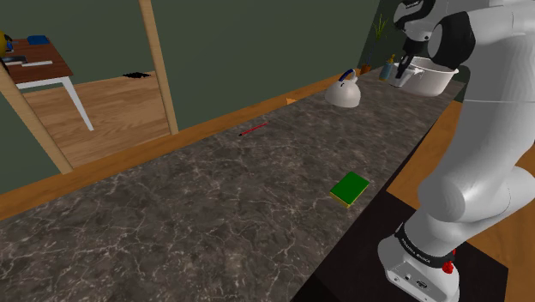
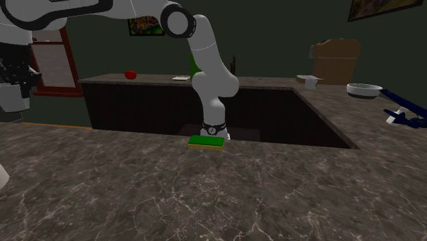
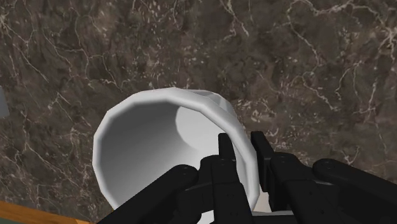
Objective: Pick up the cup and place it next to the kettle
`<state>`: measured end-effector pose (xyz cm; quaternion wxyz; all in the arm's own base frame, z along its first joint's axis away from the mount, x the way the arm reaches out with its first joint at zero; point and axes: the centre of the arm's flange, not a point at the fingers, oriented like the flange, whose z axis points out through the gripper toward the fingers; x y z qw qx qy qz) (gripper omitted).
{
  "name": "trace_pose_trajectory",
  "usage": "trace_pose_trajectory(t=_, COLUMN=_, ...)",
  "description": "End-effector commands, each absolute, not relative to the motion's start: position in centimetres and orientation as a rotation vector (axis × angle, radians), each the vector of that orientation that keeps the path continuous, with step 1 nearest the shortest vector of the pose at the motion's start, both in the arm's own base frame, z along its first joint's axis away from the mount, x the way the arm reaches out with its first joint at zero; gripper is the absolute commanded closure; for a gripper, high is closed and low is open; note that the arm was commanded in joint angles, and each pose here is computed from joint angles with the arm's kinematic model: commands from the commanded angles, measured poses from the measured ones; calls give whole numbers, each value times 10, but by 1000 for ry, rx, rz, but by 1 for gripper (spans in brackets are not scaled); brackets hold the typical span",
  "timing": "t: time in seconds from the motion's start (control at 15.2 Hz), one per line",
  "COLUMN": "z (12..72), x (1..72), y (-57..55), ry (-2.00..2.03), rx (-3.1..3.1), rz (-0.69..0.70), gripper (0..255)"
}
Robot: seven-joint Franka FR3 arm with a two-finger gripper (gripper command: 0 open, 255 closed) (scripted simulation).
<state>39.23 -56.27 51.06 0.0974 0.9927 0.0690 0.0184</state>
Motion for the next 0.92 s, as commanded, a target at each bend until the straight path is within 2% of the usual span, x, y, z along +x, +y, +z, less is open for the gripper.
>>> trace_pose_trajectory(t=0.0, z=500, x=392, y=-563, ry=204, rx=2938, rz=55, gripper=255)
trace_pose_trajectory(t=0.86, z=432, x=392, y=-563, ry=204, rx=2938, rz=55, gripper=255)
